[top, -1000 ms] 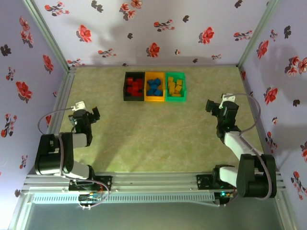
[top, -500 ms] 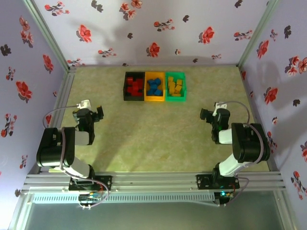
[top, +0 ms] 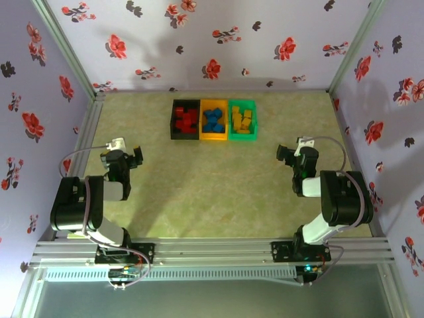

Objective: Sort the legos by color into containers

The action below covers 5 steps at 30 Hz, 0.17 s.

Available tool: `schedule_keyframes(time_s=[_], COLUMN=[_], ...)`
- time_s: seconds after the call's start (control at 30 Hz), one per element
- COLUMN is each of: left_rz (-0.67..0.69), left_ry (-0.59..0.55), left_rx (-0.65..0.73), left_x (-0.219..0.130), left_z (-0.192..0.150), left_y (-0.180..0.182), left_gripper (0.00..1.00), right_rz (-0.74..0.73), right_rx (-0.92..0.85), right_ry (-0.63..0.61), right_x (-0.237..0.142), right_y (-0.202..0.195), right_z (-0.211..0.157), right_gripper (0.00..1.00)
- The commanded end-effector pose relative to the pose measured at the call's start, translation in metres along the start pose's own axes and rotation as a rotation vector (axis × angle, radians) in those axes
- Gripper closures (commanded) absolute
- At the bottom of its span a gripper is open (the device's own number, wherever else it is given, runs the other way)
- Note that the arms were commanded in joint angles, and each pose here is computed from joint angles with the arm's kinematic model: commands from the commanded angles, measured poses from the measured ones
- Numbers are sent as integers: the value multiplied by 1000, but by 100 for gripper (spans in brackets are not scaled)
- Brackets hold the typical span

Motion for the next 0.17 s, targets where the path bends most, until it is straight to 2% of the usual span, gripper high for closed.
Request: schedule_keyframes(time_s=[0.0,0.13], left_rz=[19,18], left_ry=[-48,-45], left_rx=[8,8], left_x=[3,3], left_z=[12,11], left_y=[2,2], left_gripper=[0,0], right_rz=[19,18], right_rx=[10,10], right_ry=[-32,-33], right_x=[1,1], right_y=[4,3], right_z=[10,10], right_gripper=[1,1])
Point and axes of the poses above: each hand's point on the last joint's axis, 136 mm out from that joint toward the fingers, its own x axis out along the fingers, its own y axis along the line the jaws close on, z = x × y, the point moved 8 cm from there along -x, back along the fingers, and after that the axes turned 12 degrees about x, right-handed, at the moved point
